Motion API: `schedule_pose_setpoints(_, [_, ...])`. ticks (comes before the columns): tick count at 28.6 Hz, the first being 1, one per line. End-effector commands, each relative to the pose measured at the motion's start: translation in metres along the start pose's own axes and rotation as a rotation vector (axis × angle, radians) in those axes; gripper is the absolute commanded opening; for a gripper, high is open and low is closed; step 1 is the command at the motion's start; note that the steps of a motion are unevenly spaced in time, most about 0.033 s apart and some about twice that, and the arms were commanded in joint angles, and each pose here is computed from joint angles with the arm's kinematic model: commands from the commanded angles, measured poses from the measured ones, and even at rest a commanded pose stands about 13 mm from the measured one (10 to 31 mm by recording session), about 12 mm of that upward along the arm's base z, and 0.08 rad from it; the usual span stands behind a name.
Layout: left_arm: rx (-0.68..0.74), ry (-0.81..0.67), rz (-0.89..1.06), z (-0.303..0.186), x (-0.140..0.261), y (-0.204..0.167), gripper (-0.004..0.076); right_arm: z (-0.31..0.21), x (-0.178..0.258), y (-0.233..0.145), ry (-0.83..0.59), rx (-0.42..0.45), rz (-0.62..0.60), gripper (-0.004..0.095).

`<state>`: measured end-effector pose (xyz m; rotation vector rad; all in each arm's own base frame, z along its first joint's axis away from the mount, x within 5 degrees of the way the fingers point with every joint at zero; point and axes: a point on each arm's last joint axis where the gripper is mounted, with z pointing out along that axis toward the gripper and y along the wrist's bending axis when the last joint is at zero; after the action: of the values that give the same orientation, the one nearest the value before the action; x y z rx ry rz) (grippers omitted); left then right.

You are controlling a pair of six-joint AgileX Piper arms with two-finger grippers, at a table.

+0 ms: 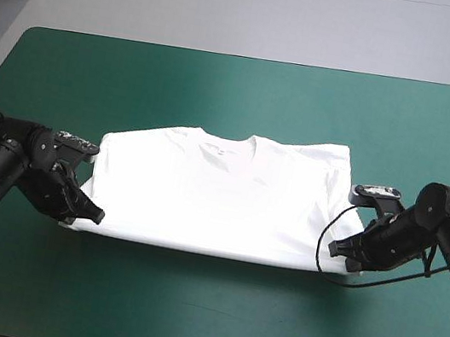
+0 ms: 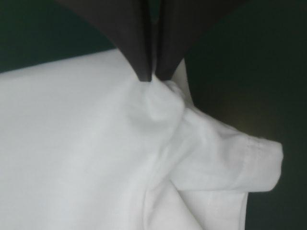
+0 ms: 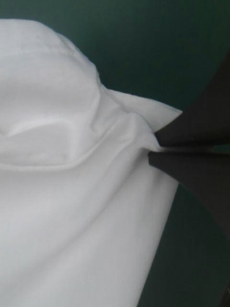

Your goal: Fold the cloth

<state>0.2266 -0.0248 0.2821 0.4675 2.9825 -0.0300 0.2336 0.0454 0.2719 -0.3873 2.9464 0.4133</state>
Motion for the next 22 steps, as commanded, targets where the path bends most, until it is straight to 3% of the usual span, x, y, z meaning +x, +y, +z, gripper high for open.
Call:
schedule_pose_setpoints(1, [-0.014, -0.027, -0.005, -0.003, 0.008, -0.001, 0.002, -0.006, 0.011, 0.007, -0.059, -0.027, -0.036, 0.0063])
schedule_pose_setpoints(3, [-0.01, -0.026, -0.002, 0.003, 0.009, -0.002, 0.0037, -0.003, 0.016, 0.007, -0.042, -0.037, -0.031, 0.0175])
schedule_pose_setpoints(5, [0.006, -0.016, 0.026, 0.008, 0.012, -0.003, 0.0082, -0.001, 0.02, 0.008, -0.038, -0.048, -0.023, 0.0362])
schedule_pose_setpoints(7, [0.026, -0.004, 0.027, 0.012, 0.014, -0.005, 0.016, 0.001, 0.021, 0.008, -0.052, -0.044, -0.004, 0.0552])
schedule_pose_setpoints(9, [0.035, 0.008, 0.021, 0.015, 0.016, -0.006, 0.027, 0.0, 0.021, 0.008, -0.085, -0.039, -0.003, 0.068])
schedule_pose_setpoints(12, [0.038, 0.022, 0.015, 0.019, 0.018, -0.007, 0.0468, -0.003, 0.016, 0.007, -0.167, -0.016, 0.004, 0.0701])
schedule_pose_setpoints(15, [0.036, 0.017, 0.014, 0.019, 0.018, -0.007, 0.0587, -0.011, 0.009, 0.007, -0.253, 0.006, -0.002, 0.07])
schedule_pose_setpoints(22, [0.017, -0.178, -0.028, -0.009, -0.007, -0.004, 0.0601, -0.058, -0.014, 0.011, -0.401, 0.089, -0.06, 0.07])
